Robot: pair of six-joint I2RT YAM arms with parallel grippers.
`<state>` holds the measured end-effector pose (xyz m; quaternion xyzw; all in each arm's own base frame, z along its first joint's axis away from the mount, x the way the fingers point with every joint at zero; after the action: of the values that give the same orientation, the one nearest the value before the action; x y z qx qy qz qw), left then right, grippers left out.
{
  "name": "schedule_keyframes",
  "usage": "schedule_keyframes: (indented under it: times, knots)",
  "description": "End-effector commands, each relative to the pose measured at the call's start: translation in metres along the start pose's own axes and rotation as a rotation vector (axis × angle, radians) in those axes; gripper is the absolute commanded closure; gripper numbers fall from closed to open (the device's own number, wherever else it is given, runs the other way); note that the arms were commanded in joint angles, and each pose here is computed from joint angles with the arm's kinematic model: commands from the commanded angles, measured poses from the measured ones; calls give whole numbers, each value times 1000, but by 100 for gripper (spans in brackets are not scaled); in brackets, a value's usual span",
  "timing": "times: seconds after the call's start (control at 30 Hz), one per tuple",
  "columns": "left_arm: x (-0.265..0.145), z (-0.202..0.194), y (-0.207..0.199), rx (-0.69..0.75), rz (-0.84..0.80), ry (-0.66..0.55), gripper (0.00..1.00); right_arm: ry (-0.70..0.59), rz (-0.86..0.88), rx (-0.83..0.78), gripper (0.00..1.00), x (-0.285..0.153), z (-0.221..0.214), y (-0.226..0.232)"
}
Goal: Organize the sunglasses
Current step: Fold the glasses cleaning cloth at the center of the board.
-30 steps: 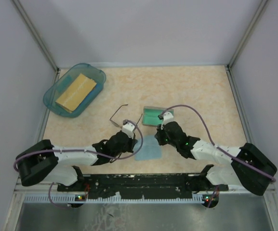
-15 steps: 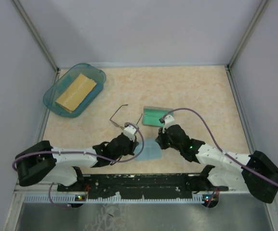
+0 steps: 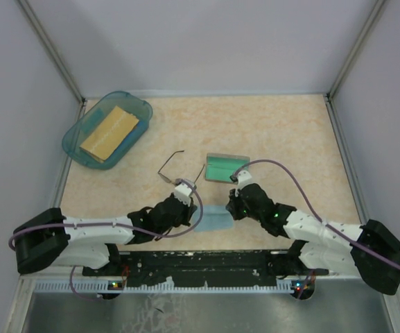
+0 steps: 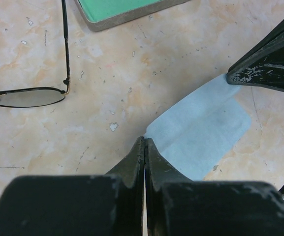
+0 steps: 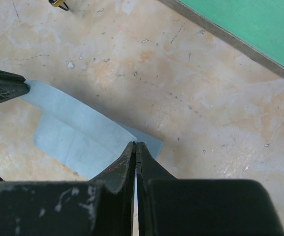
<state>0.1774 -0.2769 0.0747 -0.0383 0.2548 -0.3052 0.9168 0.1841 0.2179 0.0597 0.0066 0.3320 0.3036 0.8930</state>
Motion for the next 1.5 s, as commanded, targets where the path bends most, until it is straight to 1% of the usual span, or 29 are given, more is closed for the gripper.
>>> schedule_keyframes:
  times: [0.0,0.27,0.83,1.47]
  knots:
    - [-1,-7,-2,4,-6,15,100,-34,22,-3,100,-3,8,7]
    - [-1,-17,-7,0,-5,38,100,-24,38,-8,100,-6,5,10]
    - [-5,-26,-6,-3,12,56,100,17,44,2,100,-9,-12,10]
    - [-6,-31,-5,-5,21,65,100,26,58,-3,100,-7,-16,13]
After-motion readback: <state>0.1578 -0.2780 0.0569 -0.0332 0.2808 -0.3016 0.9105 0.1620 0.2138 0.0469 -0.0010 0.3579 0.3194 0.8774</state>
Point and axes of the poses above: each gripper's point midway between its finger pads, its own x axis out along the fingers, its own y axis along the line the jaws close on, z = x × y, the point moved 1 cm from there along -x, back along the fingers, and after that the axes turned 4 degrees about -x, right-handed, at the moved point
